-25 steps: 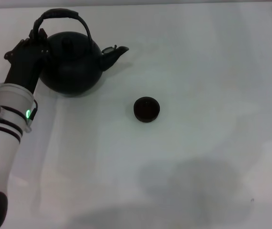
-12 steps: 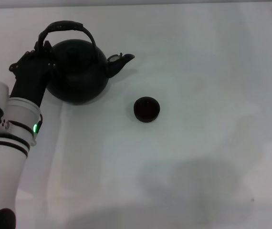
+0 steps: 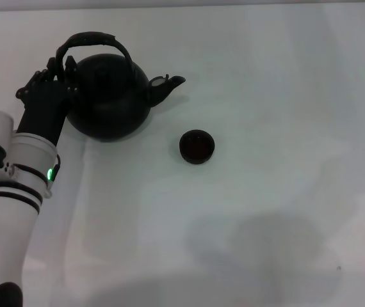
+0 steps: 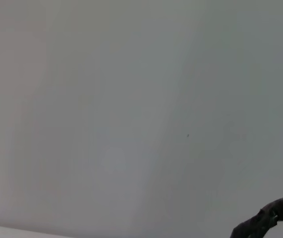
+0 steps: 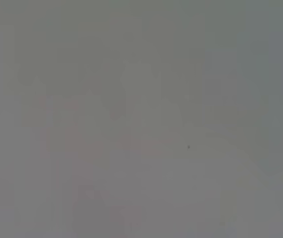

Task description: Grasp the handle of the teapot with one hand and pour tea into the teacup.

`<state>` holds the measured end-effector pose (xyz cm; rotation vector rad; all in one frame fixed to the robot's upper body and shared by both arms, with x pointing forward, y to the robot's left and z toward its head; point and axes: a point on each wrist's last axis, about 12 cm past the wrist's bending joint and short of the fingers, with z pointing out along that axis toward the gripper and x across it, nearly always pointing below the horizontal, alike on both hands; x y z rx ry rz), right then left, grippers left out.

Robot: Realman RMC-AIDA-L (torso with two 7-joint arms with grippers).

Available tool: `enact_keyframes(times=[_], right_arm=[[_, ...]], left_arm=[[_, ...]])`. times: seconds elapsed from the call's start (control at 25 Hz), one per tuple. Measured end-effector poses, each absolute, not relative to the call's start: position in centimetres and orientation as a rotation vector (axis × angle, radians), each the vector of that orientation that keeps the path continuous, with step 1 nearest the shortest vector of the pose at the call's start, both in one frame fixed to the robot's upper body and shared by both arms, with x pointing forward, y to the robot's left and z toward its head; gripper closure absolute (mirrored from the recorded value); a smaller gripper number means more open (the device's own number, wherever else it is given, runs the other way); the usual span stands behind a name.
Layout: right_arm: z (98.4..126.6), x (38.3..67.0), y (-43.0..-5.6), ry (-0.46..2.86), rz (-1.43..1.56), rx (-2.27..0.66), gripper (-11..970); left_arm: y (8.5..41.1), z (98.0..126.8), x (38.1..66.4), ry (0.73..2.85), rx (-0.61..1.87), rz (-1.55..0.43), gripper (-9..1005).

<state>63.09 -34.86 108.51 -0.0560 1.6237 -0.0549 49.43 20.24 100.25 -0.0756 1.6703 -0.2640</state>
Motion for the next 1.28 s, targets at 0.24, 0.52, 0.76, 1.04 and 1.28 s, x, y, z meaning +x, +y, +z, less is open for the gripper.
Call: enact_keyframes(times=[0.24, 0.52, 0.76, 1.04, 1.28], right_arm=[[108.5, 63.1, -34.9, 1.621, -0.054, -0.056, 119], [108.5, 63.1, -34.8, 1.622, -0.053, -0.059, 119], [108.5, 63.0, -34.8, 1.624, -0.054, -0.06, 119], [108.4, 62.9, -34.9, 1.627, -0.056, -0.059, 119], [108.2, 62.7, -35.2, 1.632, -0.062, -0.054, 119]], left_arm=[[20.4, 100.1, 49.2, 1.674, -0.077, -0.262, 672], [20.4, 100.1, 49.0, 1.67, -0.058, -0.263, 475], [20.3, 99.9, 48.0, 1.664, 0.006, -0.277, 237], [21.0, 99.8, 45.9, 1.628, -0.039, -0.266, 124], [21.5, 99.8, 43.7, 1.577, -0.064, -0.298, 127]])
